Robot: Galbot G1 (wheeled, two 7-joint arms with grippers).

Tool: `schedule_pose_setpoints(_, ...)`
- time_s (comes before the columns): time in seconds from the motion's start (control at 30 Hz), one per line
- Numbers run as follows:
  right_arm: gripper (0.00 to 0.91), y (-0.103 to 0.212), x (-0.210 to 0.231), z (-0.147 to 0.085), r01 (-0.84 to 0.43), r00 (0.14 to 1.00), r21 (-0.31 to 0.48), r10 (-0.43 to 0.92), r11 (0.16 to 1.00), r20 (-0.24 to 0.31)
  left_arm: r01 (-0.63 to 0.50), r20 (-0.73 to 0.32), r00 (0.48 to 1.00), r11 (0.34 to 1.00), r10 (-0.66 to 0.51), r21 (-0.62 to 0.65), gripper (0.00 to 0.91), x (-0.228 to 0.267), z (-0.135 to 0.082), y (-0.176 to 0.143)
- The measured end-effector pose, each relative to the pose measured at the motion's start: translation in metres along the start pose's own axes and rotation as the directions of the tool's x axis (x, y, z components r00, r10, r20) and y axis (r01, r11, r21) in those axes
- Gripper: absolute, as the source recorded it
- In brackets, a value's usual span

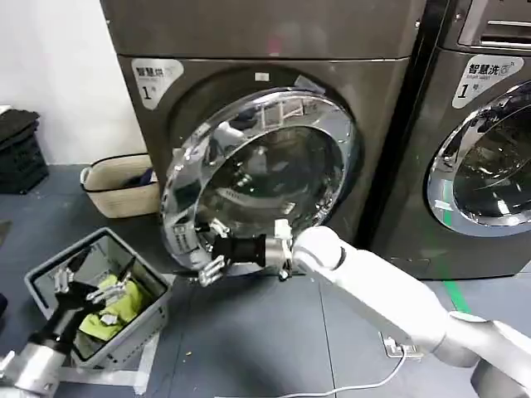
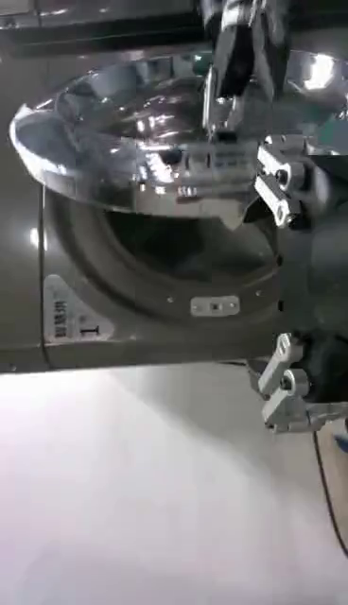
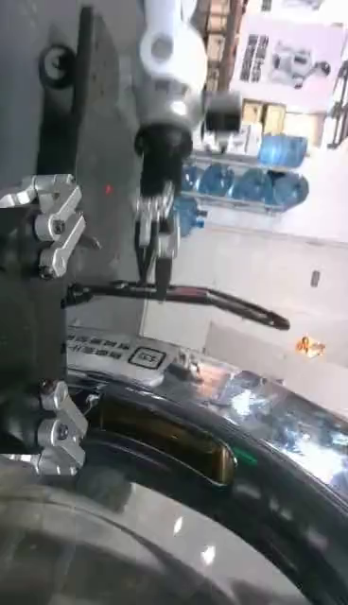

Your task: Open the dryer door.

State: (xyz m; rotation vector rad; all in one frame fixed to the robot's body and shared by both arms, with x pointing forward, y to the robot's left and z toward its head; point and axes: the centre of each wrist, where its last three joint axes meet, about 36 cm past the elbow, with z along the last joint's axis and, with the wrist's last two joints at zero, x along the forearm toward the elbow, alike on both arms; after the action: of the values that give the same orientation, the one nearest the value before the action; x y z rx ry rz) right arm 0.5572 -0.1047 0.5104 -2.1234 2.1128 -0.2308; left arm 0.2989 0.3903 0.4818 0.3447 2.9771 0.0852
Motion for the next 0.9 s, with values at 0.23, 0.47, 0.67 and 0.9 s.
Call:
schedule_pose_setpoints(0.23,0.907,0.013,0.02,-0.001,0.017,1.0,0.002,-0.017,1.0,0.008,-0.032,-0.001,0.999,0.999,0.032,-0.007,0.907,-0.025,0.006,0.014)
schedule_pose_setpoints(0.47,0.907,0.026,0.051,-0.001,0.06,0.998,0.016,-0.06,0.998,0.011,-0.066,-0.023,0.998,0.998,0.065,-0.007,0.907,-0.056,0.014,0.022)
schedule_pose_setpoints(0.67,0.907,0.036,0.075,-0.001,0.128,0.992,0.022,-0.129,0.991,0.006,-0.1,-0.029,0.995,0.995,0.099,-0.012,0.907,-0.086,0.018,0.026)
schedule_pose_setpoints(0.9,0.907,0.047,0.103,-0.006,0.133,0.991,0.033,-0.133,0.991,0.003,-0.17,-0.032,0.985,0.985,0.169,-0.04,0.907,-0.123,0.018,0.018)
